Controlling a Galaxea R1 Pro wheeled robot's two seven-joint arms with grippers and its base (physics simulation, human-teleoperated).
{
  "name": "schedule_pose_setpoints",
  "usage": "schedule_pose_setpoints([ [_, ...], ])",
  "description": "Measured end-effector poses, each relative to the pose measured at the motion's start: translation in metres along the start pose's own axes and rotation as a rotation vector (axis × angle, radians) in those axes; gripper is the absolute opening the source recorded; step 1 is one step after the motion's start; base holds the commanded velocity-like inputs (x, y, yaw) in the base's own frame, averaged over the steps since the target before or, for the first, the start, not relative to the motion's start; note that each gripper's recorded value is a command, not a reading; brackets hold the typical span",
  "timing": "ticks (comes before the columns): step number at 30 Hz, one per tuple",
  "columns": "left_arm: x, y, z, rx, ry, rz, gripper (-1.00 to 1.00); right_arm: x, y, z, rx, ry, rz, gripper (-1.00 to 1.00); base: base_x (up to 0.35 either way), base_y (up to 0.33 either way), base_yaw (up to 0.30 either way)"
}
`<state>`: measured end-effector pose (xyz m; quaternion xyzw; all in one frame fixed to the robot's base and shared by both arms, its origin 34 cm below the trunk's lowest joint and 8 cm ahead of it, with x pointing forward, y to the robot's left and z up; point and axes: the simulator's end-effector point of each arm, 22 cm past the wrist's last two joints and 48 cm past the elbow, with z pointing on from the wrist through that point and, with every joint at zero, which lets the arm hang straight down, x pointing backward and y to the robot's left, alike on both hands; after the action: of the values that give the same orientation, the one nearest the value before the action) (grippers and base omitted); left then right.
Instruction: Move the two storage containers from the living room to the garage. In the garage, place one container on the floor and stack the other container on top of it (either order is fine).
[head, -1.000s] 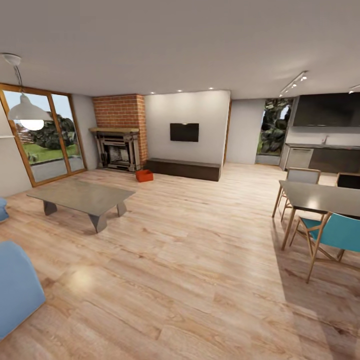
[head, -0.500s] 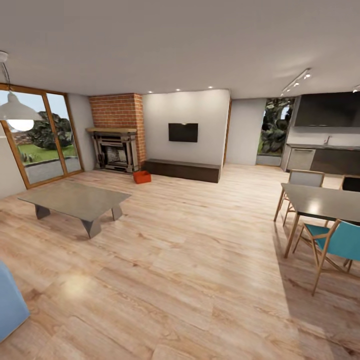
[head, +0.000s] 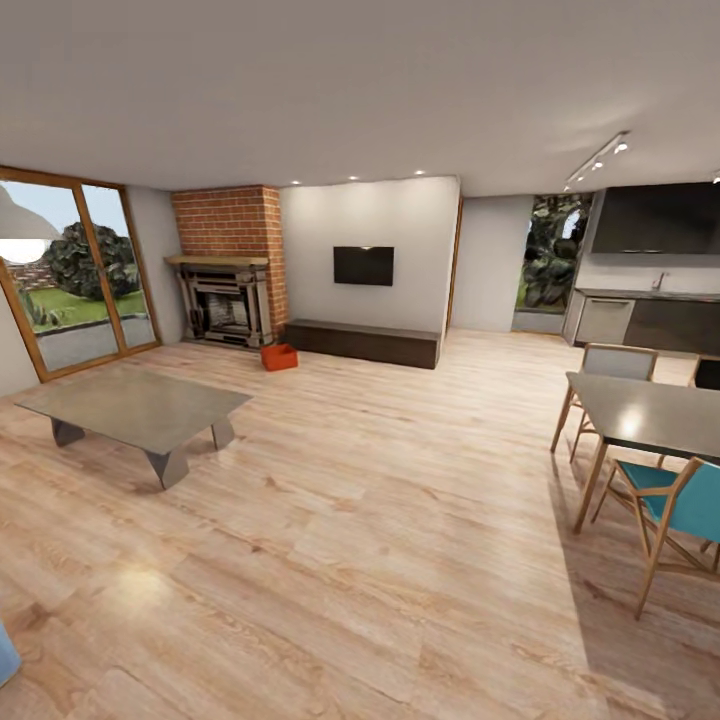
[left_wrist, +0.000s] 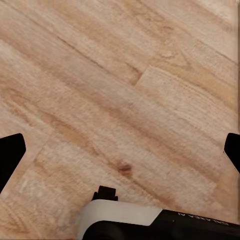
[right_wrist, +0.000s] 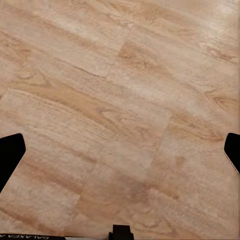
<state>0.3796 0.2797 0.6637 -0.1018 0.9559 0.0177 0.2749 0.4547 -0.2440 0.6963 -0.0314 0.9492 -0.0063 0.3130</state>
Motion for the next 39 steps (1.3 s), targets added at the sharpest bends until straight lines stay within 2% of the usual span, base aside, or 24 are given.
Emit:
schedule_pose_setpoints([
  [23,0.0000,0.0000,0.0000,0.000,0.000,0.000,1.00,0.0005,0.0000,-0.0001,0.000,0.001,0.001,1.00,0.325,-0.124,0.000],
  [39,0.0000,0.0001,0.0000,0.000,0.000,0.000,1.00,0.0004,0.0000,-0.0001,0.000,0.001,0.001,1.00,0.325,-0.018,0.000],
])
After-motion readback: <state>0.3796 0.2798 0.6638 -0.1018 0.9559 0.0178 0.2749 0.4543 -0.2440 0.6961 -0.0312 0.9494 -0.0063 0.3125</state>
